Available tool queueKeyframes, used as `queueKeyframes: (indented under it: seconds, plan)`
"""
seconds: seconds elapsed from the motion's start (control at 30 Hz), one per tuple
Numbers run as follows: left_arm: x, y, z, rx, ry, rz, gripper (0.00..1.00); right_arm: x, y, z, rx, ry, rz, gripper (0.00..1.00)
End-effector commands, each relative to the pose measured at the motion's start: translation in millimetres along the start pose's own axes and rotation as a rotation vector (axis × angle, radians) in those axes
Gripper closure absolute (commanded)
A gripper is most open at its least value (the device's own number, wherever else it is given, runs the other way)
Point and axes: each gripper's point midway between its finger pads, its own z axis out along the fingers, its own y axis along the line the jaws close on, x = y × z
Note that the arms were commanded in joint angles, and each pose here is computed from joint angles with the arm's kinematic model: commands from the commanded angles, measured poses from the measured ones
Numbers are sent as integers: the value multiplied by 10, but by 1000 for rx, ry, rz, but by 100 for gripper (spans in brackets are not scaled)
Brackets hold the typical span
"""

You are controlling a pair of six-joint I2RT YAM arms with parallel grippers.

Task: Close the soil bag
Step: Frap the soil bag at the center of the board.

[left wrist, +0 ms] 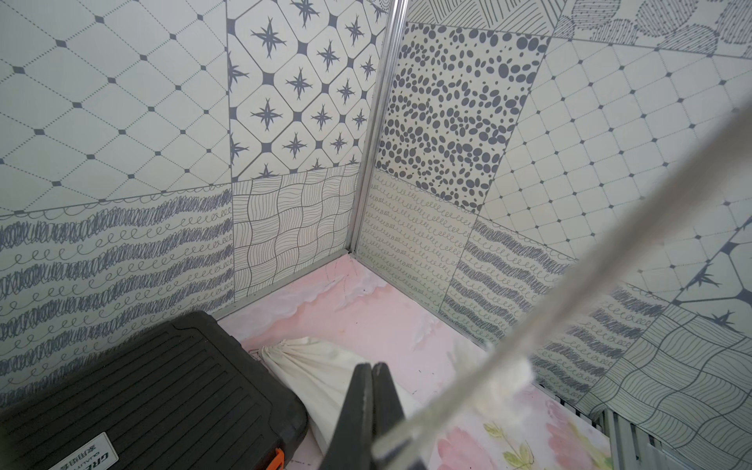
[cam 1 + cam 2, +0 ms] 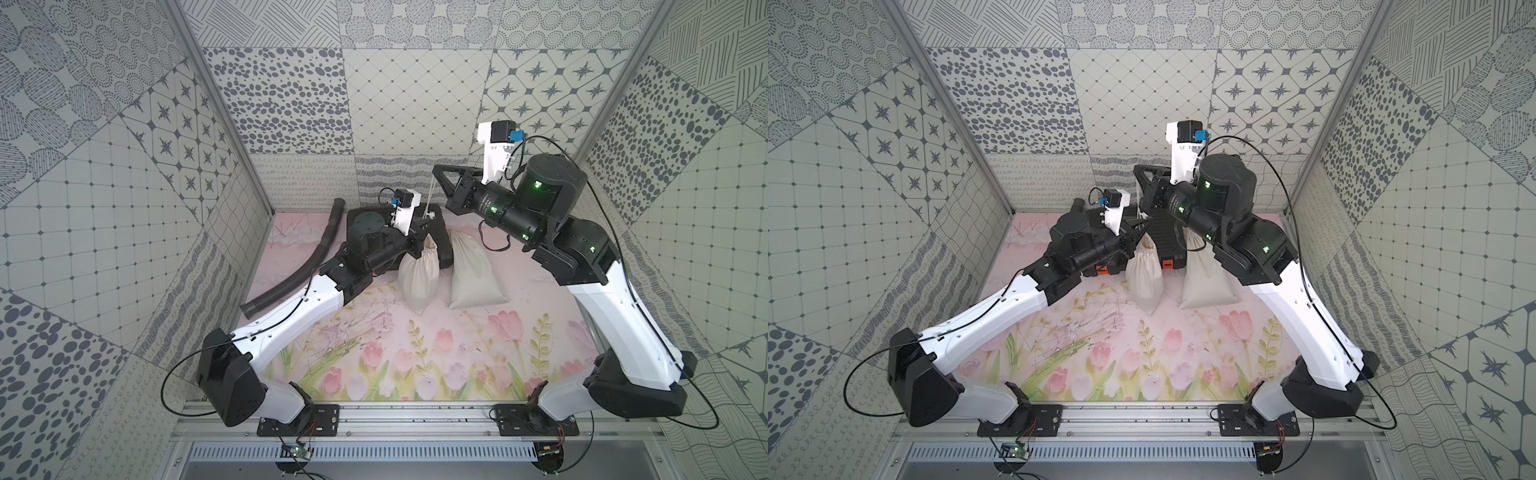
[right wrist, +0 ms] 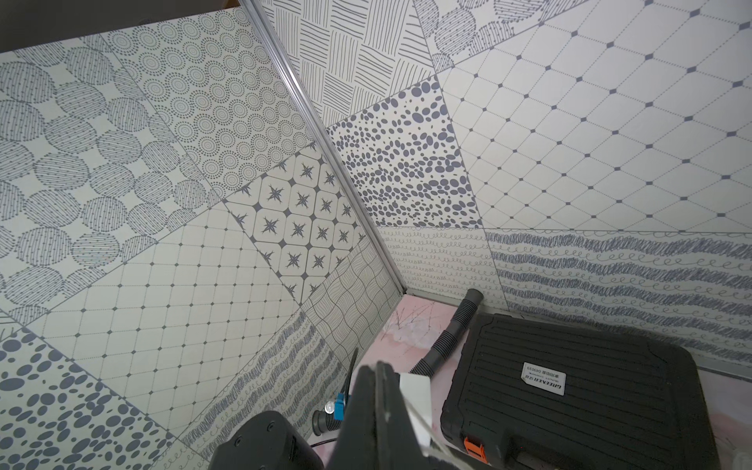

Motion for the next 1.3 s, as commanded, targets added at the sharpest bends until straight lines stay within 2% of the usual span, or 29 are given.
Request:
queueKeyframes:
  seconds: [0.0,0.33,0.37,0.43,0.5,0.57,0.67,0.9,1.03,1.17,1.27]
  plan:
    - [372,92,105,-10,87,-64,100,-1060,472,-535,-164,-359,13,100]
    - [751,193,237,-33,160,-64,100,-1159,518,-542,-173,-385,10,100]
    - [771,200,243,-37,167,-63,99,-1156,517,-543,-173,-384,7,100]
    - [806,228,259,-51,170,-57,89,-1145,507,-540,-169,-379,8,100]
    - [843,252,282,-59,179,-49,93,-1148,508,-543,-170,-380,9,100]
    - [889,264,302,-70,197,-44,92,-1154,514,-556,-173,-381,11,100]
    - [912,282,311,-76,196,-43,100,-1140,507,-551,-172,-375,18,100]
    - [1197,205,375,-11,277,-63,100,-1271,544,-661,-183,-412,31,100]
    - [1428,142,385,5,329,-79,90,-1381,592,-707,-194,-446,16,100]
    - [1714,112,369,5,406,-80,89,-1445,608,-727,-194,-469,4,100]
    - [1845,115,323,-2,436,-82,95,-1448,601,-719,-187,-472,-3,100]
